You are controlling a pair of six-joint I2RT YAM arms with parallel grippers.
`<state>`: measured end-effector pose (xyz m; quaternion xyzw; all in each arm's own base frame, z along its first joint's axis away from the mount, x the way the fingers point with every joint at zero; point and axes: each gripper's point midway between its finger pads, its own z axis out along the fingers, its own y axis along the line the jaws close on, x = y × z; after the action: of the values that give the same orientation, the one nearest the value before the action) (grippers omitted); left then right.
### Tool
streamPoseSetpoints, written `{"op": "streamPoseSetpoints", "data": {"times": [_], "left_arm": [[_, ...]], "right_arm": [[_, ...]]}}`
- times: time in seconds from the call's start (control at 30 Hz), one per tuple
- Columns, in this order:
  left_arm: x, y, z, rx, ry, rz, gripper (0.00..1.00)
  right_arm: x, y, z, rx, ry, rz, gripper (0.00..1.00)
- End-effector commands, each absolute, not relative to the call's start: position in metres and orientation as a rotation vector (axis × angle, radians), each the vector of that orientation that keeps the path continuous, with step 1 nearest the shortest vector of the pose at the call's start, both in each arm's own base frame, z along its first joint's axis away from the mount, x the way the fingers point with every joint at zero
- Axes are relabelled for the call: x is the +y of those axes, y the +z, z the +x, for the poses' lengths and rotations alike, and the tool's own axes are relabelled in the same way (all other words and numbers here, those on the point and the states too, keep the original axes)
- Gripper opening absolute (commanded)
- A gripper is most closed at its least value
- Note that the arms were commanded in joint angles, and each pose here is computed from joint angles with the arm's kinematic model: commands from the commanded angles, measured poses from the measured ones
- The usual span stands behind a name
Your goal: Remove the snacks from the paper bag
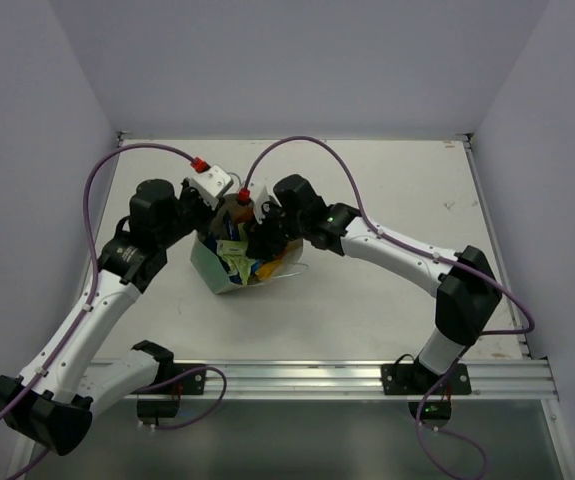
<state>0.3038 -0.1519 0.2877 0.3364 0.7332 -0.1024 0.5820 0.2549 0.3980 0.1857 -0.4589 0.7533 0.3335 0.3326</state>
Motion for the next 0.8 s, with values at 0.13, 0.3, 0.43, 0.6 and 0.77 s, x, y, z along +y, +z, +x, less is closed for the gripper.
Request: {"op": "streamPoseSetpoints", "data": {"times": [0.13, 0.3, 0.43, 0.6, 0.77], "left_arm": [[-0.154, 0.319, 0.314, 1.598, -0.225, 0.713, 0.00], [-0.149, 0.318, 0.316, 1.603, -0.200, 0.694, 0.00], [-0.142, 0.323, 0.323, 1.595, -0.153, 0.656, 0.00], [-0.132, 0.344, 0.335, 1.538, -0.060, 0.616, 0.00], [-0.131, 0.357, 0.350, 1.484, 0.015, 0.645, 0.00]], "right_arm": [[0.393, 0.230, 0.248, 1.876, 0.888, -1.172, 0.08], [0.382, 0.288, 0.241, 1.753, 0.890, -1.129, 0.00], [0.361, 0.334, 0.241, 1.666, 0.834, -1.049, 0.00], [0.309, 0.381, 0.260, 1.620, 0.659, -0.871, 0.00], [0.240, 0.392, 0.301, 1.706, 0.540, -0.571, 0.00]]}}
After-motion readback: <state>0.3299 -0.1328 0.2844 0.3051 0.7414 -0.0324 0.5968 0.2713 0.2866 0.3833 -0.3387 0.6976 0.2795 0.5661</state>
